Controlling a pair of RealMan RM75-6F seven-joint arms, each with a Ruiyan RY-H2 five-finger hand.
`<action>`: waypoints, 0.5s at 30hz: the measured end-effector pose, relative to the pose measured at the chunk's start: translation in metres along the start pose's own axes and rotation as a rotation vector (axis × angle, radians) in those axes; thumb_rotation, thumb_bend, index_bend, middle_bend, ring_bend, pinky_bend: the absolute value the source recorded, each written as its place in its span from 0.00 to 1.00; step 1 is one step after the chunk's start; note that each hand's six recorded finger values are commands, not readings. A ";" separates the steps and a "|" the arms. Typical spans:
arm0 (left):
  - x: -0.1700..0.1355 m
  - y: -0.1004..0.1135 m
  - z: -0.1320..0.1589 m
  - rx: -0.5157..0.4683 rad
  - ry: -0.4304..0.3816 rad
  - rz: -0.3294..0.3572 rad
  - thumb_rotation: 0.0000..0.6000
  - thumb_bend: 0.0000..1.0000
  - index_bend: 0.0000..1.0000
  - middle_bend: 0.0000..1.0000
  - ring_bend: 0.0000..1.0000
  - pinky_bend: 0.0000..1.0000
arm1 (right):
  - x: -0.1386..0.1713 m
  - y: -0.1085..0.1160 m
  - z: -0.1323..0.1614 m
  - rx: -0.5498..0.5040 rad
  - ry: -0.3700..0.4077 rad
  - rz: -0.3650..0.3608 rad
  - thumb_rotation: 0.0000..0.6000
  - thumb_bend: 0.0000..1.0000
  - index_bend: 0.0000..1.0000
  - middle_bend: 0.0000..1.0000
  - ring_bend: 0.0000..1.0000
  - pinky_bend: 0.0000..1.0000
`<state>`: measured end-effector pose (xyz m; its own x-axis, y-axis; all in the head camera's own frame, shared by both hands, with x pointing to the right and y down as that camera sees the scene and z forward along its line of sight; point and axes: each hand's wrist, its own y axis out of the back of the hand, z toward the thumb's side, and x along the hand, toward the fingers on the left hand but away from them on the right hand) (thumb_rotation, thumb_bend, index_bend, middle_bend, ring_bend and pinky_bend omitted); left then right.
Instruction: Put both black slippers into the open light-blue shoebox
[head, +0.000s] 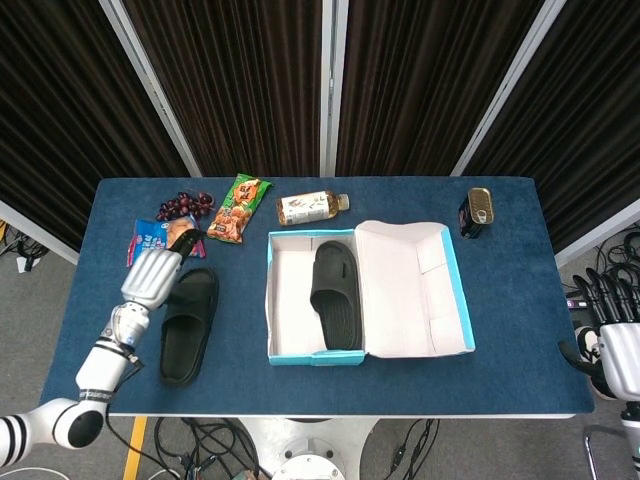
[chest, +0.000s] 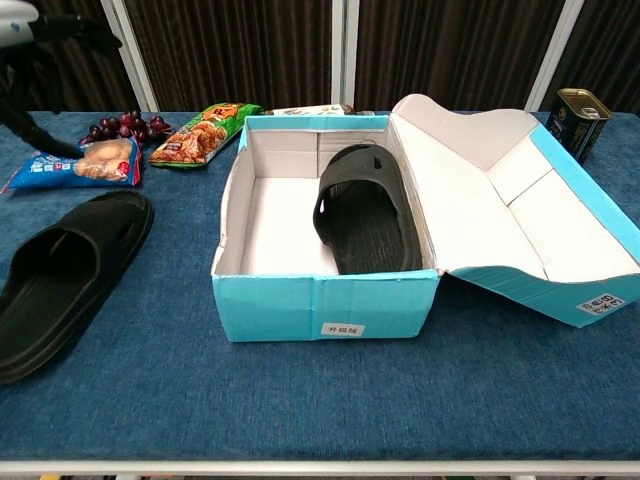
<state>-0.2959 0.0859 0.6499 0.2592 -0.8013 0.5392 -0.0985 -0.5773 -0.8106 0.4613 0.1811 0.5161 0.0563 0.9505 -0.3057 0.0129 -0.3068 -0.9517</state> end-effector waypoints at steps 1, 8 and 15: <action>-0.001 -0.007 -0.004 0.009 0.010 -0.029 1.00 0.00 0.11 0.09 0.53 0.69 | 0.000 -0.001 0.001 0.001 0.002 0.002 1.00 0.11 0.00 0.01 0.00 0.02; -0.003 -0.051 -0.030 0.048 0.082 -0.229 1.00 0.00 0.10 0.06 0.54 0.69 | -0.002 -0.001 0.004 0.008 0.003 0.008 1.00 0.11 0.00 0.01 0.00 0.02; 0.002 -0.071 -0.042 0.040 0.120 -0.296 1.00 0.00 0.10 0.06 0.54 0.69 | -0.002 -0.003 0.005 0.008 -0.006 0.015 1.00 0.11 0.00 0.01 0.00 0.02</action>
<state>-0.3287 0.1184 0.7180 0.1551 -0.6139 0.7740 0.0031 -0.7831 -0.6218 0.4566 0.1805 0.5195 0.0507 0.9460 -0.3201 0.0046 -0.3207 -0.9472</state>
